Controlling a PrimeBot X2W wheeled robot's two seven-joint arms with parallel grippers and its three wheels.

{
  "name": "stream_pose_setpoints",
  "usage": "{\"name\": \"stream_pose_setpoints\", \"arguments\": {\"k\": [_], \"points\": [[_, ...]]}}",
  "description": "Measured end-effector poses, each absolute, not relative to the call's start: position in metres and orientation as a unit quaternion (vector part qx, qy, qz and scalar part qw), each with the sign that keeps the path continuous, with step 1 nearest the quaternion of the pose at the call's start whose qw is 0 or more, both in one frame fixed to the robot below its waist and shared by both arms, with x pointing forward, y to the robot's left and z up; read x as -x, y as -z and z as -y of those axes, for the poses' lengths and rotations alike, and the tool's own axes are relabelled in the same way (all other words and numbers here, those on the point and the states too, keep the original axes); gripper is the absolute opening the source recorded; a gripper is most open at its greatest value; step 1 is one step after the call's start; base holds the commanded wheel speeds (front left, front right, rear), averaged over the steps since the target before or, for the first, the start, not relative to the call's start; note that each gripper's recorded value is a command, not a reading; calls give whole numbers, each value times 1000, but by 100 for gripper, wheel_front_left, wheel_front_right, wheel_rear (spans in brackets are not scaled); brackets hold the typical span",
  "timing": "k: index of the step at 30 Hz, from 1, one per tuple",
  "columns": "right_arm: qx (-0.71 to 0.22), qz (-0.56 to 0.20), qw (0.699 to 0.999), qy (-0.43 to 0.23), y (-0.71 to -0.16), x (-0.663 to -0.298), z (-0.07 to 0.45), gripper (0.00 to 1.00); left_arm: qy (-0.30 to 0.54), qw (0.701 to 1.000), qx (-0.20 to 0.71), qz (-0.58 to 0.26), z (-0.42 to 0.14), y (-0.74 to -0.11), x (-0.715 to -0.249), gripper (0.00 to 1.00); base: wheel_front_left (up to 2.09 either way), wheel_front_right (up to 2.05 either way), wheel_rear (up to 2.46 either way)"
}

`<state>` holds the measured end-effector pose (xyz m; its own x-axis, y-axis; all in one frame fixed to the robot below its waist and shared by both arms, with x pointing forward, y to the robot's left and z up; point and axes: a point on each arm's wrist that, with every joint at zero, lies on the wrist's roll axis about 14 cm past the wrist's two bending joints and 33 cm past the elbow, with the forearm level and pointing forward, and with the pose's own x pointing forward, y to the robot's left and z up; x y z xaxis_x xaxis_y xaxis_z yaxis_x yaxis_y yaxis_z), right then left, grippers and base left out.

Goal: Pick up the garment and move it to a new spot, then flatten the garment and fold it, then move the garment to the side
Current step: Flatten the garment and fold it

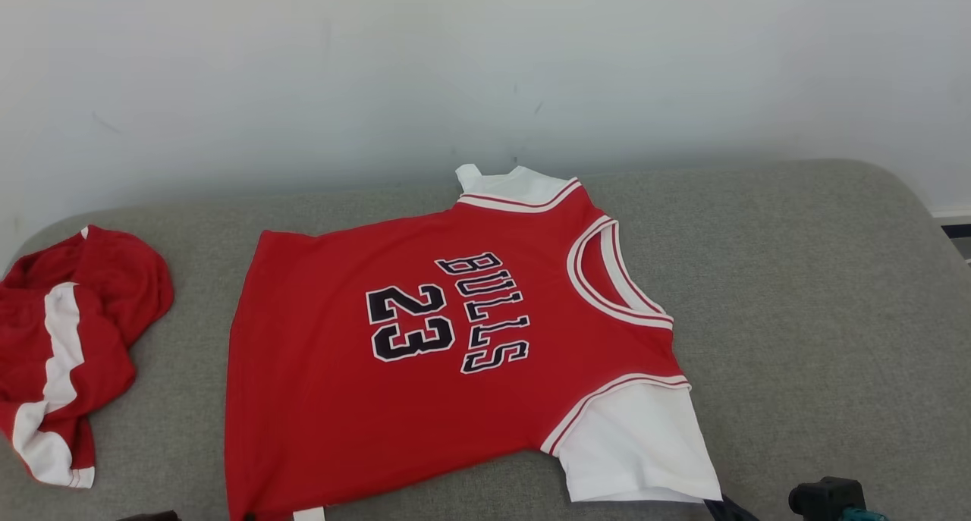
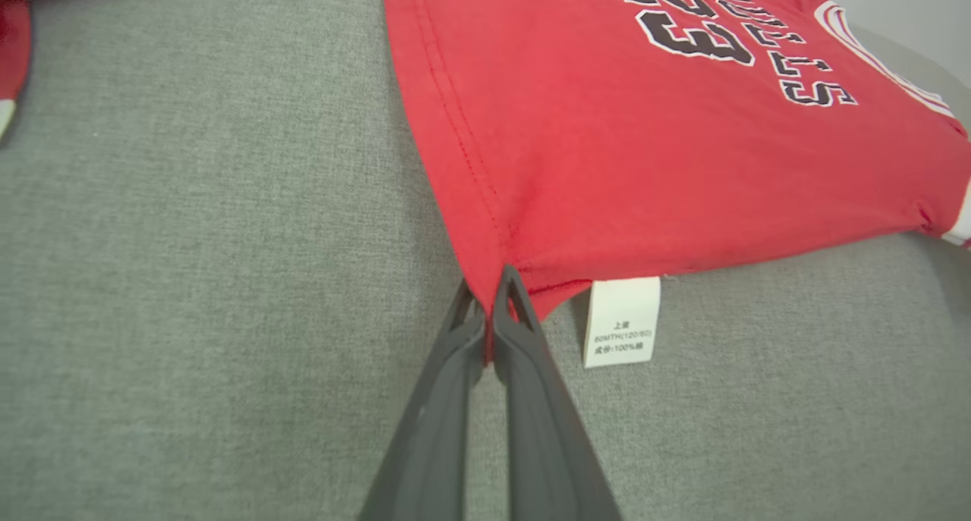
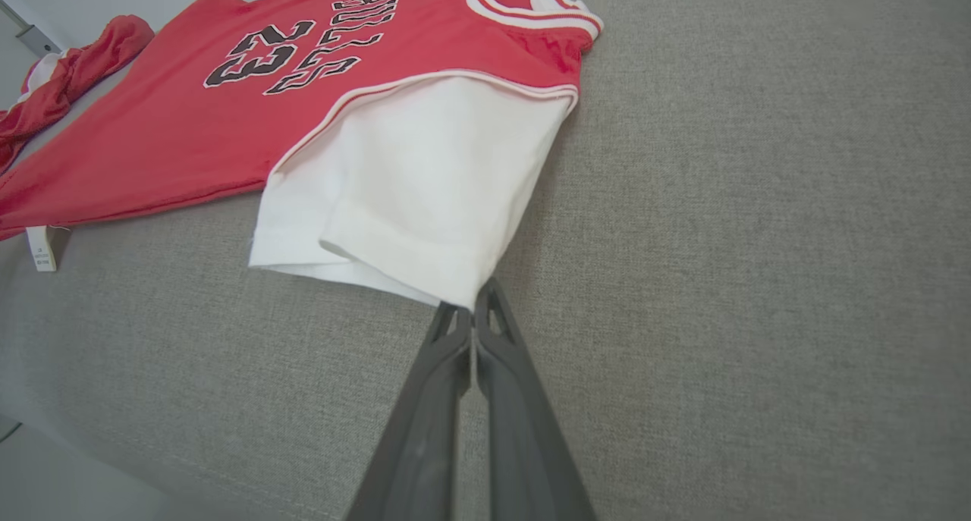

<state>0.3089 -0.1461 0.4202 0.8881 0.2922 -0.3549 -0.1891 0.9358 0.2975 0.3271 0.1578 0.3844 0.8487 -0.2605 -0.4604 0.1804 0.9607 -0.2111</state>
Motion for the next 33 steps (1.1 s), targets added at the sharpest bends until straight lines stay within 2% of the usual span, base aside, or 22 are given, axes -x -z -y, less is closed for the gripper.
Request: {"name": "stream_pose_setpoints", "arguments": {"k": [9,33], "points": [[-132,-227,958,-115,-409,-286,149,0,115,956,59,-264,-154,-375,-316,0,0,0,0],[-113,-299,941,-109,-377,-277,146,0,92,948,55,-301,-159,-355,-304,0,0,0,0]]}}
